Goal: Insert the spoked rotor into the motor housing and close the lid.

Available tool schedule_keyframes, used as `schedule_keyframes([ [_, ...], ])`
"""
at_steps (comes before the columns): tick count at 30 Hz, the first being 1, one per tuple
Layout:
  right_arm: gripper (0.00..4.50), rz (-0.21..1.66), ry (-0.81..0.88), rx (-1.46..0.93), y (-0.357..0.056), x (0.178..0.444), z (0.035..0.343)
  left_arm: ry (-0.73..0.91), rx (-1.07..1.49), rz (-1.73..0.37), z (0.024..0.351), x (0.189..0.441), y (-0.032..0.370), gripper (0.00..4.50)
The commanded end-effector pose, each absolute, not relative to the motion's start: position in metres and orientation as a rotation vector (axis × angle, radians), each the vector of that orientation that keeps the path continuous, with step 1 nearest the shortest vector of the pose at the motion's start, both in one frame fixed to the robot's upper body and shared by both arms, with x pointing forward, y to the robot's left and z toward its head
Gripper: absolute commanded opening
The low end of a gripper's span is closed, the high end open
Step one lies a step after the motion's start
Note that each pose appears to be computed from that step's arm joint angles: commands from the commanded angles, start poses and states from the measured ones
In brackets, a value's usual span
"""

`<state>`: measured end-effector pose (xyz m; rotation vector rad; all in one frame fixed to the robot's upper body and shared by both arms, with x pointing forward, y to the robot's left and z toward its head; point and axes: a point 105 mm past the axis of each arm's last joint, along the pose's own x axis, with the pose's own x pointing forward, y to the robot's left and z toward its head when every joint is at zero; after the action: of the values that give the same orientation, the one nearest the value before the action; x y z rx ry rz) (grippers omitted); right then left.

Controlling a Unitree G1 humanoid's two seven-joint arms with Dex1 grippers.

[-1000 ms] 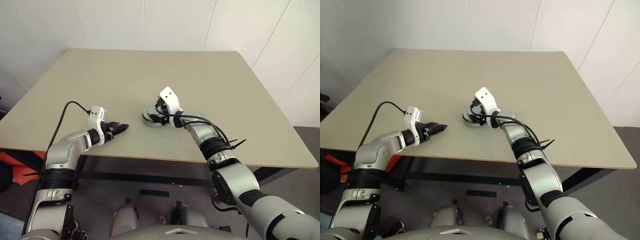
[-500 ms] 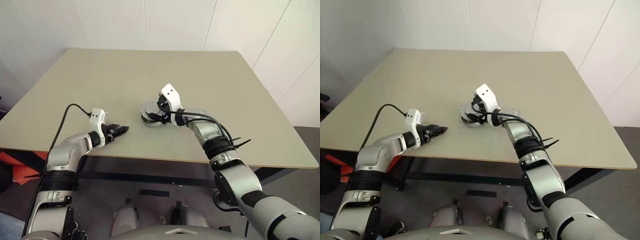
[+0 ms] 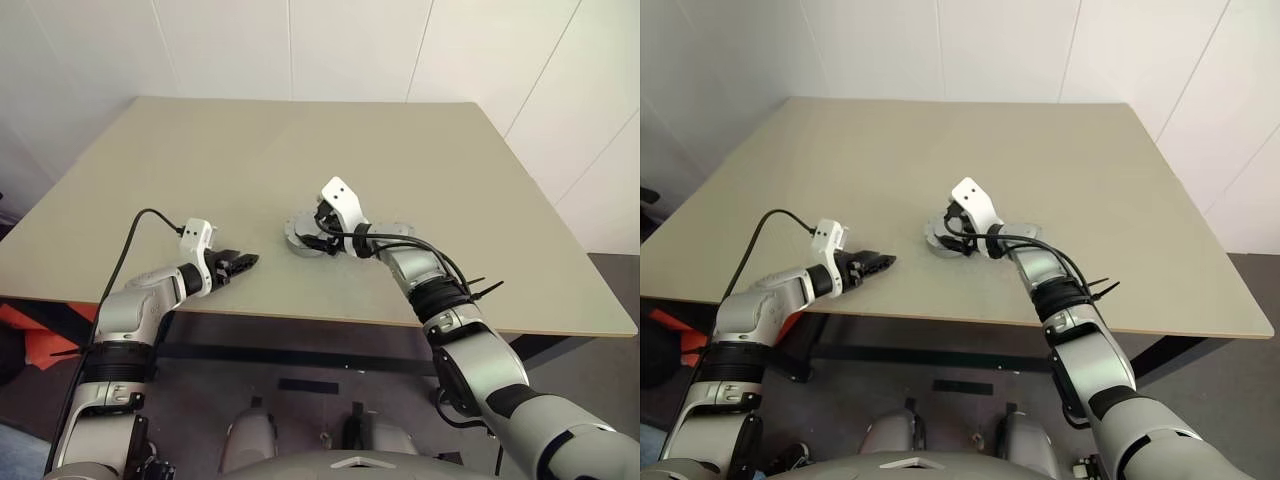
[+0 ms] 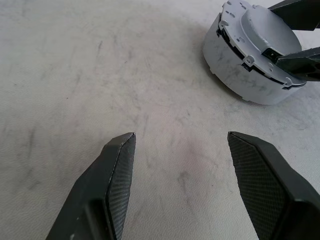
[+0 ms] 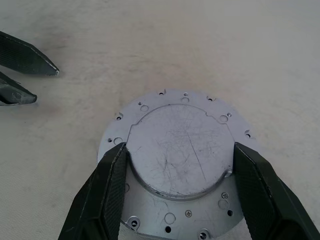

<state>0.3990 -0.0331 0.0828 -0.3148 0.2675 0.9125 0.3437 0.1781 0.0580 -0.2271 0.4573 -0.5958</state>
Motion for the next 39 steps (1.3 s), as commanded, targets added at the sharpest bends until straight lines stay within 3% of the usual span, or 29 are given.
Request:
schedule_keyframes([
  [1, 3.14, 0.928, 0.249, -0.34, -0.032, 0.399, 0.088, 0.412, -0.209, -0.605, 0.069, 0.348, 0.177, 3.06],
  [16, 3.14, 0.964, 0.265, -0.318, -0.04, 0.395, 0.089, 0.413, -0.206, -0.608, 0.068, 0.347, 0.176, 3.06],
  [25, 3.14, 0.983, 0.215, -0.16, -0.031, 0.396, 0.112, 0.417, -0.205, -0.61, 0.067, 0.347, 0.175, 3.06],
  [39, 3.14, 0.964, 0.247, -0.302, -0.037, 0.396, 0.092, 0.416, -0.198, -0.603, 0.066, 0.347, 0.177, 3.06],
])
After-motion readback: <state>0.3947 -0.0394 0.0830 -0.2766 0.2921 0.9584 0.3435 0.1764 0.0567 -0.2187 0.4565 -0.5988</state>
